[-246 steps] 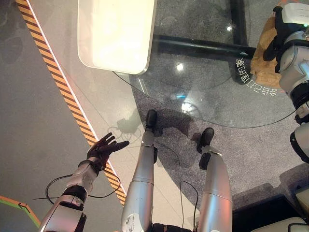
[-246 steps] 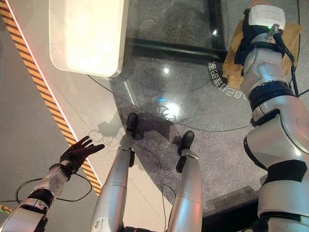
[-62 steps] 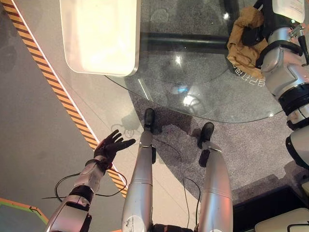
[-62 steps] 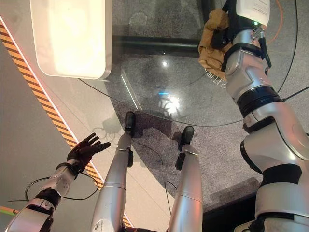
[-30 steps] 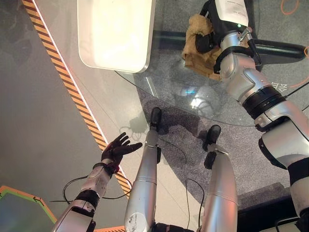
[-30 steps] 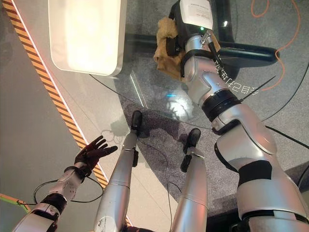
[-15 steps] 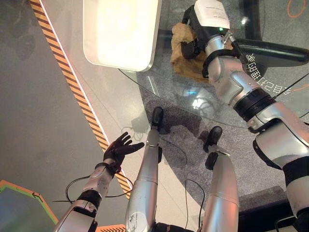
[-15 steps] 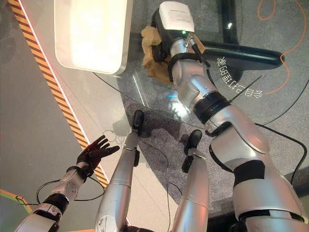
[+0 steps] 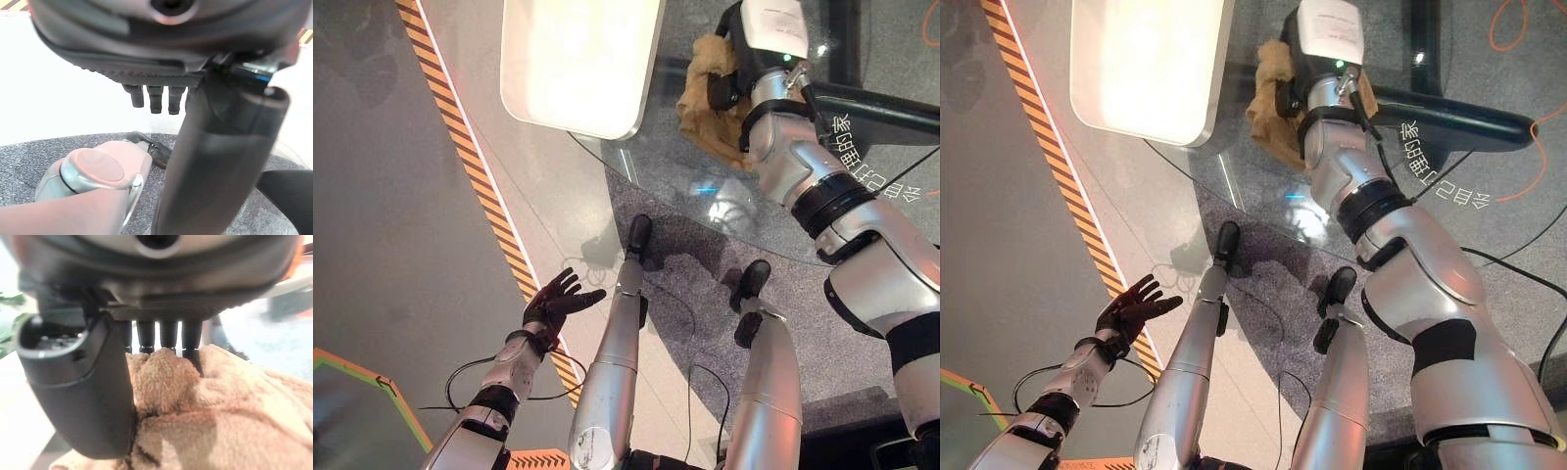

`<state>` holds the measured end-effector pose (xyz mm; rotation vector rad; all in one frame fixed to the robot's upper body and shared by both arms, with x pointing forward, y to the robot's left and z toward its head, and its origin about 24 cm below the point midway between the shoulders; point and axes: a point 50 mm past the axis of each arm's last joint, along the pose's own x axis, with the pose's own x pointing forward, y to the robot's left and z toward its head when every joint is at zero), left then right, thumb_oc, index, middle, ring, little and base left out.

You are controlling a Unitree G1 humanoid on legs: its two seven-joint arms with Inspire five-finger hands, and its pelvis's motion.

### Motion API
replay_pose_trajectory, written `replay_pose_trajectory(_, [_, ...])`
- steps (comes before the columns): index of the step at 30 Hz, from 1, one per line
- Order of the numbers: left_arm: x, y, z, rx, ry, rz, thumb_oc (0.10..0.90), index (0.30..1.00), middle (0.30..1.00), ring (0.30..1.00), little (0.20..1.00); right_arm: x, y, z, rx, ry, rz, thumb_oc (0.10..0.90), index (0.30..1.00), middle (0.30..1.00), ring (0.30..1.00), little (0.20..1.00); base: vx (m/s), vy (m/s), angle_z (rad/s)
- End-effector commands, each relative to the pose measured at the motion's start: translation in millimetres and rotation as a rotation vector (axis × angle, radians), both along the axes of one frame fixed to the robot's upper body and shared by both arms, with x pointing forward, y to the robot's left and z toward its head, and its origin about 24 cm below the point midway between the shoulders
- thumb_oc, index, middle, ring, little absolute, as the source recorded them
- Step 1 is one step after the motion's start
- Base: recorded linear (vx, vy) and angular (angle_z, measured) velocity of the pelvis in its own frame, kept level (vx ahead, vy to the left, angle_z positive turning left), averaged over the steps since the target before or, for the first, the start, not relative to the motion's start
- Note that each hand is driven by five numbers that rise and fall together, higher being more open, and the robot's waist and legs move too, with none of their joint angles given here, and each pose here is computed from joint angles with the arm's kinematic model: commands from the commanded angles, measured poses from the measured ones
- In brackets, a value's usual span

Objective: Wipe the table with a cloth and put it in the basket.

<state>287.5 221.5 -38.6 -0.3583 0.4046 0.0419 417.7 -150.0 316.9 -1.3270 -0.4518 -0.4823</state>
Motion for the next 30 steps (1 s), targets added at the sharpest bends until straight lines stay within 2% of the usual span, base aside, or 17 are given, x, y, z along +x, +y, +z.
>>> replay_pose_trajectory(1, [-17.7, 26.3, -7.5, 0.052, 0.042, 0.041, 0.800, 0.900, 0.900, 0.900, 0.900, -29.9, -61.4, 78.9, -0.007, -0.309, -0.239, 0.100, 0.300, 0.300, 0.300, 0.200, 0.00, 0.010, 0.06])
replay_pose_trajectory(7, [-17.5, 41.0, -2.1, 0.050, 0.044, 0.067, 0.800, 0.900, 0.900, 0.900, 0.900, -49.0, -119.5, 85.0, 0.023, -0.375, -0.451, 0.100, 0.300, 0.300, 0.300, 0.200, -0.01, 0.004, 0.05])
replay_pose_trajectory(19, [-16.3, 64.2, 8.1, 0.044, 0.046, 0.111, 0.800, 0.900, 0.900, 0.900, 0.900, -85.3, -194.8, 77.4, 0.131, -0.388, -0.759, 0.100, 0.300, 0.300, 0.300, 0.200, 0.00, 0.000, 0.00])
replay_pose_trajectory(20, [-16.4, 69.8, 10.4, 0.044, 0.048, 0.123, 0.800, 0.900, 0.900, 0.900, 0.900, -93.2, -209.2, 72.5, 0.174, -0.379, -0.809, 0.100, 0.300, 0.300, 0.300, 0.200, 0.00, 0.000, 0.00])
replay_pose_trajectory(26, [-15.2, 81.0, 16.4, 0.041, 0.048, 0.151, 0.800, 0.900, 0.900, 0.900, 0.900, -107.5, -236.1, 55.8, 0.281, -0.363, -0.888, 0.100, 0.300, 0.300, 0.300, 0.200, 0.00, 0.003, -0.02])
replay_pose_trajectory(30, [-14.7, 85.7, 19.1, 0.041, 0.045, 0.161, 0.800, 0.900, 0.900, 0.900, 0.900, -111.4, -243.1, 49.9, 0.323, -0.370, -0.903, 0.100, 0.300, 0.300, 0.300, 0.200, 0.00, -0.004, -0.09])
